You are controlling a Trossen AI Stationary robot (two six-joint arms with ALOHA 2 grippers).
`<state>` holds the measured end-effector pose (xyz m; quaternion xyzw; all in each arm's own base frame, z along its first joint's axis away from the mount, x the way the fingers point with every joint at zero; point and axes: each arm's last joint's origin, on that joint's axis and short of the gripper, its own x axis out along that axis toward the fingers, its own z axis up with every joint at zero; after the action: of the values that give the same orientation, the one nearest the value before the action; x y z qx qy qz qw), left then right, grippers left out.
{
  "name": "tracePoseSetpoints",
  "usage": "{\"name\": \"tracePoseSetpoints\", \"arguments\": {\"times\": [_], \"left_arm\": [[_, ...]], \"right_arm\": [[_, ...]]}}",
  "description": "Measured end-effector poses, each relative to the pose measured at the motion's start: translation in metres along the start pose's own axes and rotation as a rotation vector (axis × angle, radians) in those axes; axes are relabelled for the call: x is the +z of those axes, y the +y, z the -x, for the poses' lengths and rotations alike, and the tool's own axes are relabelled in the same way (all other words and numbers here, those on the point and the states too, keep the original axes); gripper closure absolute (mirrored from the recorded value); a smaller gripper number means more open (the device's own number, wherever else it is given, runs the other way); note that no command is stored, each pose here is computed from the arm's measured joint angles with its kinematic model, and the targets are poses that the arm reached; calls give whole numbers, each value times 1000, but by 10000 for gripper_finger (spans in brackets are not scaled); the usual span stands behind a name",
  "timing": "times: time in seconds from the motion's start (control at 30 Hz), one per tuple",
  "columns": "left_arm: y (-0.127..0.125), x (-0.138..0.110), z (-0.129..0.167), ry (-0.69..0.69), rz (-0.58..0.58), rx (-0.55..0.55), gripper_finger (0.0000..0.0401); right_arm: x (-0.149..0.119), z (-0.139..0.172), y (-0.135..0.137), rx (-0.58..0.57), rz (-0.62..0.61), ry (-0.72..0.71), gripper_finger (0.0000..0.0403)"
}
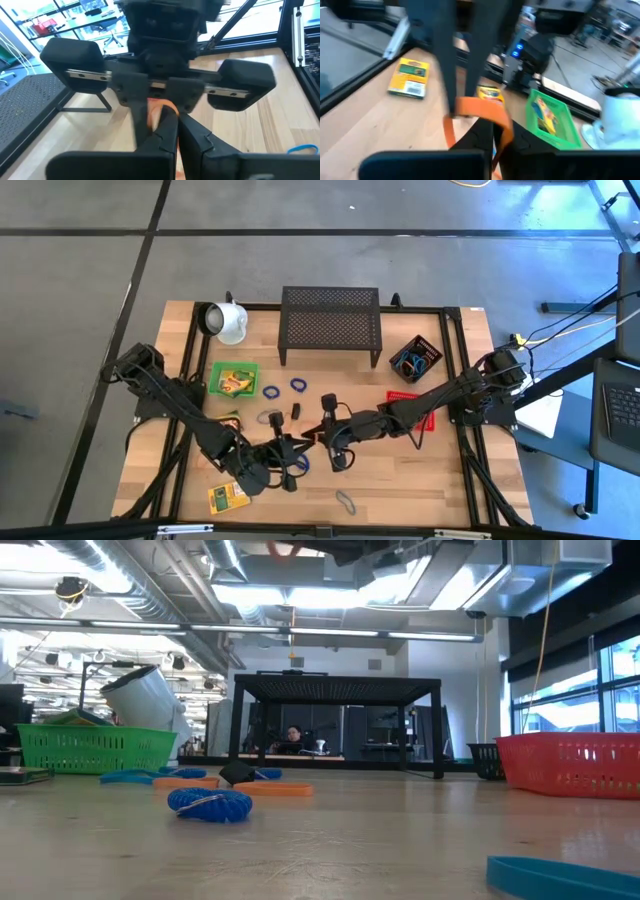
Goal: Pick & Place Office Desk Supplies
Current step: Put the orange rubber band into the black bin
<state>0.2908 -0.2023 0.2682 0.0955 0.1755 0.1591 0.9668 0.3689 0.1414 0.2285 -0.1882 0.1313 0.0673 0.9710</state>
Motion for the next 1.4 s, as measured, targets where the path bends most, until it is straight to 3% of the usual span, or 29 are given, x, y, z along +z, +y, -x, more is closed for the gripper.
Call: {"name": "tracePoseSetpoints", "arguments": {"times": [0.13,0.37,0.6,0.97,1.17,1.4], "left_arm": [[0,-1,0,4,-5,1,381],[0,-3,2,16,-28,6,311],[3,-11,2,65,-51,43,253],[6,-24,4,186,81,-1,255],[6,-25,4,201,106,-10,257],[5,-25,4,206,116,-17,258]], "right_arm": [[-1,-1,-4,-63,-38,19,396],[-3,2,-16,-105,-178,54,397],[1,28,-32,-321,-291,196,397],[-15,104,-61,-489,-557,598,396],[-37,138,-77,-732,-683,841,396],[-82,157,-99,-931,-711,1108,396]]}}
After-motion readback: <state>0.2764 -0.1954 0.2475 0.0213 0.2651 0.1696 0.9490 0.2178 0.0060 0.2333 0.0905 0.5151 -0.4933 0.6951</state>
